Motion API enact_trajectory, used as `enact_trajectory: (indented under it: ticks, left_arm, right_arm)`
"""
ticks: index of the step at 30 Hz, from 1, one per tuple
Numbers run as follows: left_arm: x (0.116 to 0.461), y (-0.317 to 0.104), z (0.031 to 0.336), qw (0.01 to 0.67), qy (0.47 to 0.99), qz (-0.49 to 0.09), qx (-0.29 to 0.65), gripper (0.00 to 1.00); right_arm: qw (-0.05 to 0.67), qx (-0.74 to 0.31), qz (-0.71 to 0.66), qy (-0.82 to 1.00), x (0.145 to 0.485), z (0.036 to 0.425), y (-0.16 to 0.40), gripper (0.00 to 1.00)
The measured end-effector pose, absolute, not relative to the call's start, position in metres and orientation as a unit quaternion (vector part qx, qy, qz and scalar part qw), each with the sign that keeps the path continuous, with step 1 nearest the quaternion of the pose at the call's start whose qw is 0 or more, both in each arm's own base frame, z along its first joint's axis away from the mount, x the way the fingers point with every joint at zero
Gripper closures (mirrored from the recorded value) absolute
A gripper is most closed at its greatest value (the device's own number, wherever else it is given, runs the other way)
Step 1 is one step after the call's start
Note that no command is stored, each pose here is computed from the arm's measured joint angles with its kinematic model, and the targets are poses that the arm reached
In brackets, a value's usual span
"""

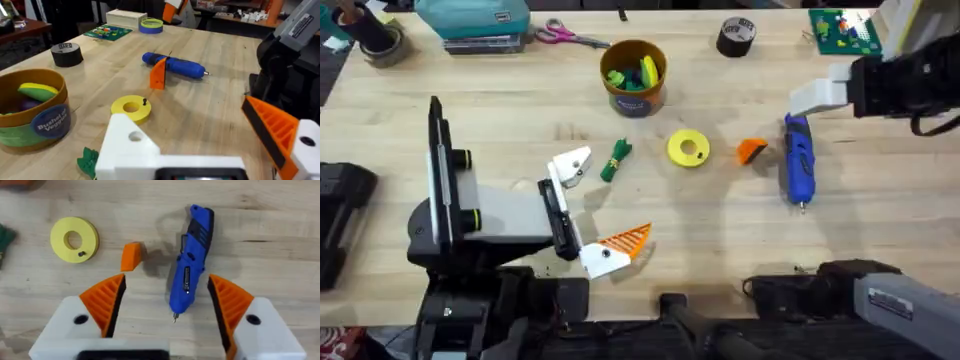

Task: Pick up the gripper from the table and insert it into the empty holder that is missing its gripper. Then pick up a screw, insert it into the mounting hole, and use the screwdriver to tighten it. Finally, clean up the table by picking up the vegetable and placing it into the bucket.

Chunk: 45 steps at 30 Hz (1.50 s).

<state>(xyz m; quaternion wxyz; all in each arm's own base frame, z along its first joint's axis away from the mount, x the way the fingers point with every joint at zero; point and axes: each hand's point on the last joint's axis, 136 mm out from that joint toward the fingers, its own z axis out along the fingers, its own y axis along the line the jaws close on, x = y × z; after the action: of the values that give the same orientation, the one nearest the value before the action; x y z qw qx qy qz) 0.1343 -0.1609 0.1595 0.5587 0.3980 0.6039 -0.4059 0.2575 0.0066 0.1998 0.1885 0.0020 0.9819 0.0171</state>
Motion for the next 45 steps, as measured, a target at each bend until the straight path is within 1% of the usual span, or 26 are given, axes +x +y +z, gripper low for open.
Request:
enact_trajectory:
  ticks: [8, 15, 18, 24, 27, 33, 38, 41, 45]
  left_arm:
    - [0.134, -0.161, 0.16, 0.559, 0.604, -0.406, 0.398, 0.015]
    - [0.134, -0.161, 0.16, 0.559, 0.604, -0.406, 0.398, 0.015]
    - [0.134, -0.161, 0.159, 0.559, 0.604, -0.406, 0.398, 0.015]
    - [0.134, -0.161, 0.16, 0.559, 0.604, -0.406, 0.398, 0.015]
    - [0.134, -0.161, 0.16, 0.559, 0.604, -0.406, 0.398, 0.015]
    - [0.134, -0.161, 0.16, 0.559, 0.604, -0.406, 0.398, 0.015]
    - [0.134, -0.161, 0.159, 0.559, 0.604, -0.406, 0.398, 0.015]
    - [0.134, -0.161, 0.16, 0.559, 0.604, -0.406, 0.398, 0.015]
    - [0.134, -0.161, 0.159, 0.559, 0.604, -0.406, 0.398, 0.015]
  right_arm:
    - [0.154, 0.019, 0.021, 0.988, 0.242, 0.194, 0.01, 0.004]
    - [0.123, -0.033, 0.029, 0.991, 0.222, 0.192, 0.036, 0.004]
    - [0.129, -0.052, 0.035, 0.99, 0.221, 0.2, 0.05, 0.004]
    - [0.148, -0.067, 0.047, 0.986, 0.219, 0.229, 0.066, 0.004]
    - [0.143, -0.07, 0.048, 0.986, 0.22, 0.234, 0.071, 0.005]
    - [0.122, -0.068, 0.044, 0.989, 0.225, 0.225, 0.073, 0.004]
    - [0.124, -0.068, 0.045, 0.989, 0.227, 0.223, 0.074, 0.004]
    - [0.12, -0.066, 0.043, 0.99, 0.23, 0.209, 0.075, 0.004]
    - [0.101, -0.053, 0.035, 0.993, 0.228, 0.181, 0.072, 0.004]
